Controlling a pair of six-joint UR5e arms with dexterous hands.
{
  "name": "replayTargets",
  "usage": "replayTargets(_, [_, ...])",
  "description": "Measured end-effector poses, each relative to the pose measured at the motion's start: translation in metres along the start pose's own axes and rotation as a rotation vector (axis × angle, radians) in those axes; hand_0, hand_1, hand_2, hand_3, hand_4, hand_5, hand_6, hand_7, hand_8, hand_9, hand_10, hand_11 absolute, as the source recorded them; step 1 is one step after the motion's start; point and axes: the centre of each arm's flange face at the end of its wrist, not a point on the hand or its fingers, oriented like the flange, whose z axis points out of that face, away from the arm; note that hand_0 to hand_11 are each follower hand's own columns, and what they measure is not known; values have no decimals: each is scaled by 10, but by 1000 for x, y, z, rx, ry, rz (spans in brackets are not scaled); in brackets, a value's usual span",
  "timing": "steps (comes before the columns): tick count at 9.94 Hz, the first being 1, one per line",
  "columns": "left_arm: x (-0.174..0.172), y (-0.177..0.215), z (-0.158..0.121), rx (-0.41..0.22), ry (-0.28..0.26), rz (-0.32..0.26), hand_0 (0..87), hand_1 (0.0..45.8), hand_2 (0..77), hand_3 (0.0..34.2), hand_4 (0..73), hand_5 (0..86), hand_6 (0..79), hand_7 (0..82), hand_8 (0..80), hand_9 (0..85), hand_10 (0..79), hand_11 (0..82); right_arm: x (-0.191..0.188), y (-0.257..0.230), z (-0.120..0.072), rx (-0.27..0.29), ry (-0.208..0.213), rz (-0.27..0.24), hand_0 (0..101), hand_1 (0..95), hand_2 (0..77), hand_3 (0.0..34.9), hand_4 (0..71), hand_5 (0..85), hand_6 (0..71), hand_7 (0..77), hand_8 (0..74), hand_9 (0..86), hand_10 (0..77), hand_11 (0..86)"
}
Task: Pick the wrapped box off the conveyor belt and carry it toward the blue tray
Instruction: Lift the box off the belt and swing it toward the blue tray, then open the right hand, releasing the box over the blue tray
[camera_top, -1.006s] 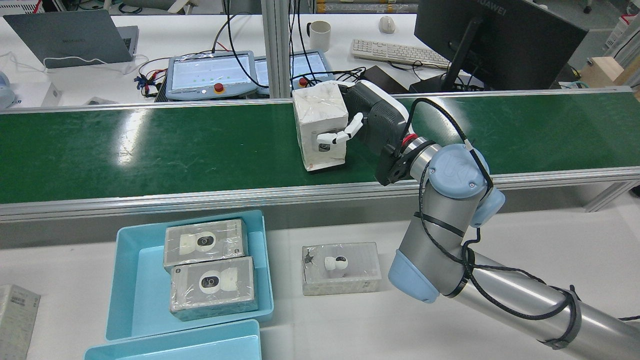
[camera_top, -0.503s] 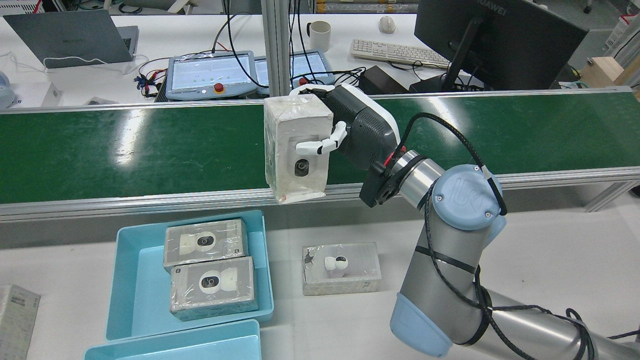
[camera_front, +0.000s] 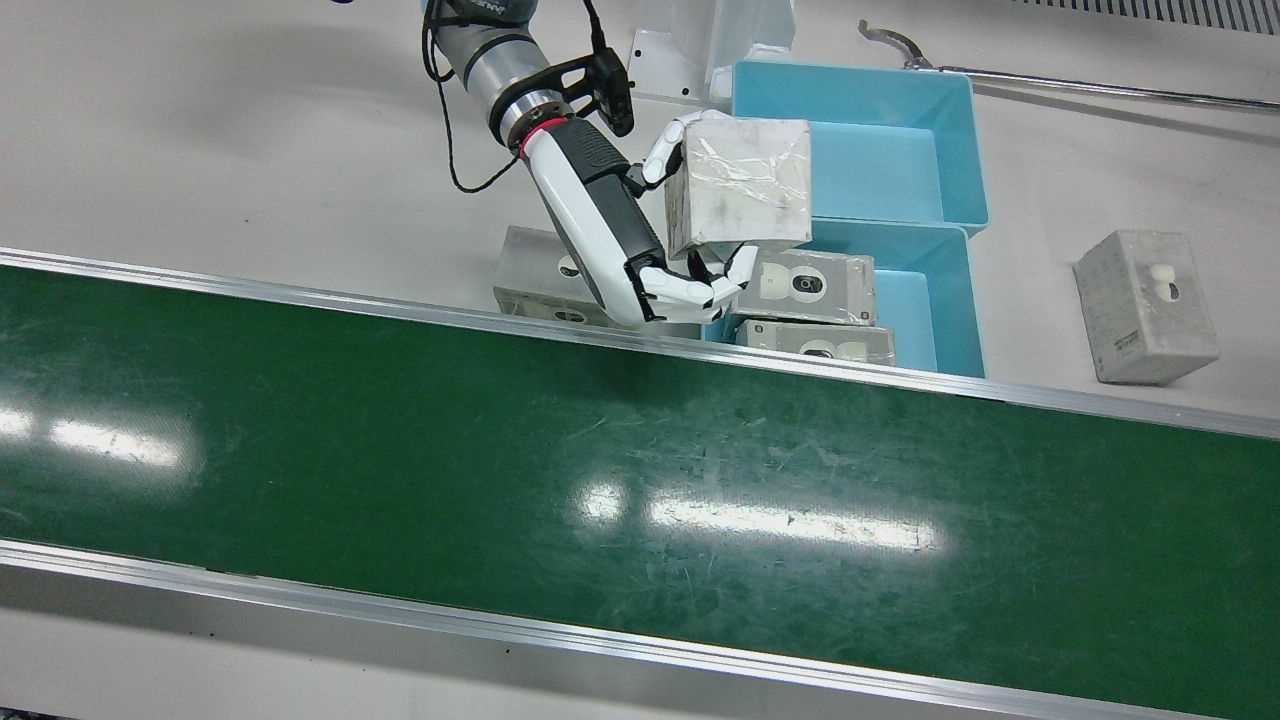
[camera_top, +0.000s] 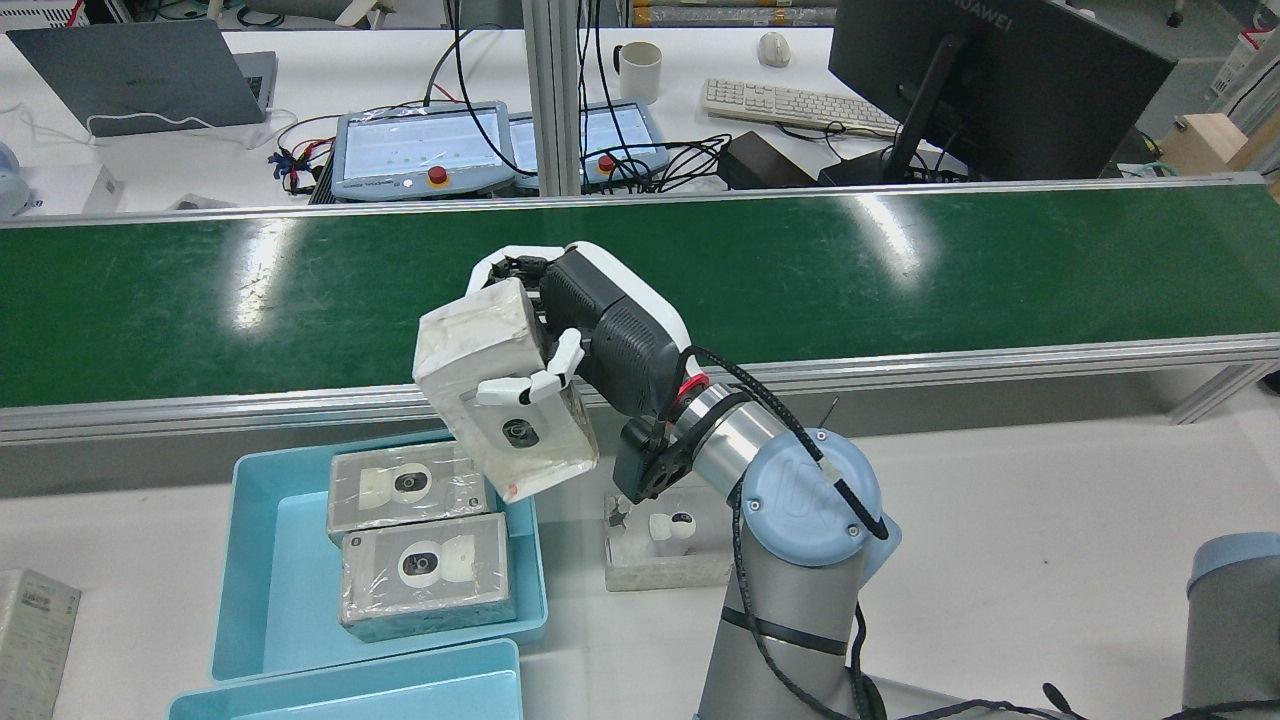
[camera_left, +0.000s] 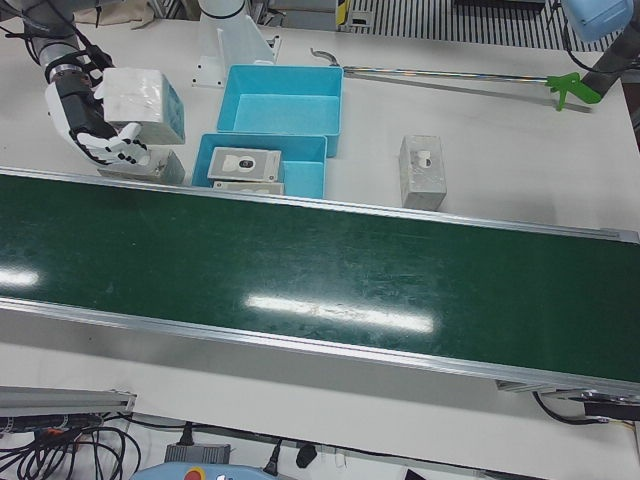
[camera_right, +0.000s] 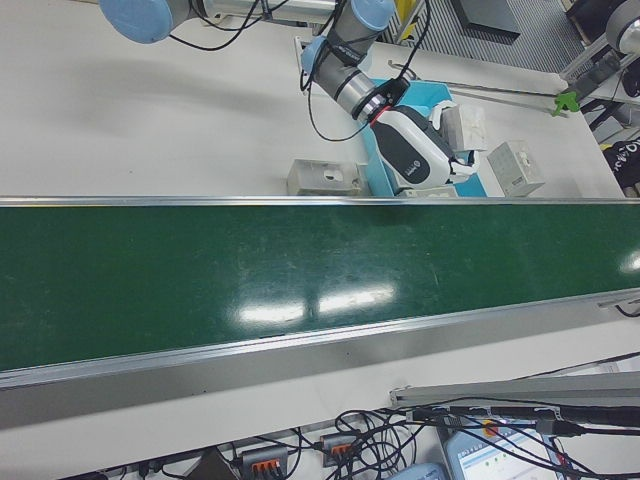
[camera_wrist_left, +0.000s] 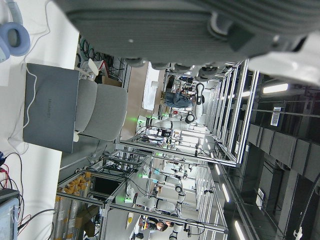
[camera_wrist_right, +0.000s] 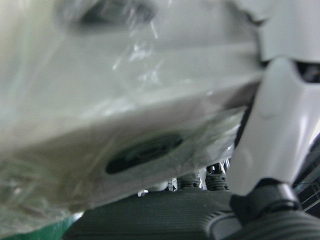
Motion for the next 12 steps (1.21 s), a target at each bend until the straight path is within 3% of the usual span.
replayTargets(1, [0, 0, 0, 0, 0, 0, 0, 0, 11, 0, 0, 11, 0, 5, 5, 0, 5, 0, 17, 5, 7, 1, 13, -3, 486, 0, 431, 0, 415, 458, 442, 709, 627, 747, 595, 758])
replayTargets(2, [0, 0, 0, 0, 0, 0, 0, 0, 11, 0, 0, 11, 0, 5, 5, 0, 5, 0, 30, 8, 10, 1, 27, -2, 498, 0, 431, 0, 415, 458, 595, 774, 649, 845, 660, 862])
replayTargets(3, [0, 0, 0, 0, 0, 0, 0, 0, 11, 0, 0, 11, 0, 5, 5, 0, 5, 0, 40, 9, 11, 4, 42, -1, 503, 0, 431, 0, 415, 458, 611, 774, 573, 840, 627, 862])
replayTargets(4, [0, 0, 0, 0, 0, 0, 0, 0, 11, 0, 0, 11, 0, 5, 5, 0, 0, 5, 47, 9, 13, 5, 56, 0, 503, 0, 431, 0, 415, 458, 611, 774, 573, 840, 627, 862])
replayTargets(5, [0, 0, 0, 0, 0, 0, 0, 0, 11, 0, 0, 11, 0, 5, 5, 0, 5, 0, 52, 9, 13, 4, 67, 1, 504, 0, 431, 0, 420, 464, 513, 774, 404, 802, 431, 862])
replayTargets(6, [0, 0, 0, 0, 0, 0, 0, 0, 11, 0, 0, 11, 0, 5, 5, 0, 5, 0, 55, 11, 14, 1, 76, 4, 553, 38, 305, 24, 387, 458, 409, 774, 327, 262, 125, 491])
replayTargets(7, [0, 0, 0, 0, 0, 0, 0, 0, 5, 0, 0, 11, 0, 5, 5, 0, 5, 0, 58, 13, 15, -4, 84, 7, 553, 38, 305, 24, 387, 458, 409, 774, 327, 262, 125, 491])
replayTargets(8, [0, 0, 0, 0, 0, 0, 0, 0, 5, 0, 0, 11, 0, 5, 5, 0, 5, 0, 60, 16, 16, -9, 90, 10, 518, 191, 213, 112, 235, 344, 158, 633, 87, 60, 0, 300])
replayTargets(10, [0, 0, 0, 0, 0, 0, 0, 0, 5, 0, 0, 11, 0, 5, 5, 0, 5, 0, 62, 20, 15, -16, 100, 15, 518, 191, 213, 112, 235, 344, 158, 633, 87, 60, 0, 300])
replayTargets(11, [0, 0, 0, 0, 0, 0, 0, 0, 11, 0, 0, 11, 0, 5, 5, 0, 5, 0, 62, 20, 14, -21, 111, 21, 472, 120, 55, 186, 65, 131, 0, 224, 0, 22, 0, 16])
replayTargets(12, [0, 0, 0, 0, 0, 0, 0, 0, 11, 0, 0, 11, 0, 5, 5, 0, 5, 0, 62, 21, 13, -24, 119, 33, 472, 120, 55, 186, 65, 131, 0, 224, 0, 22, 0, 16])
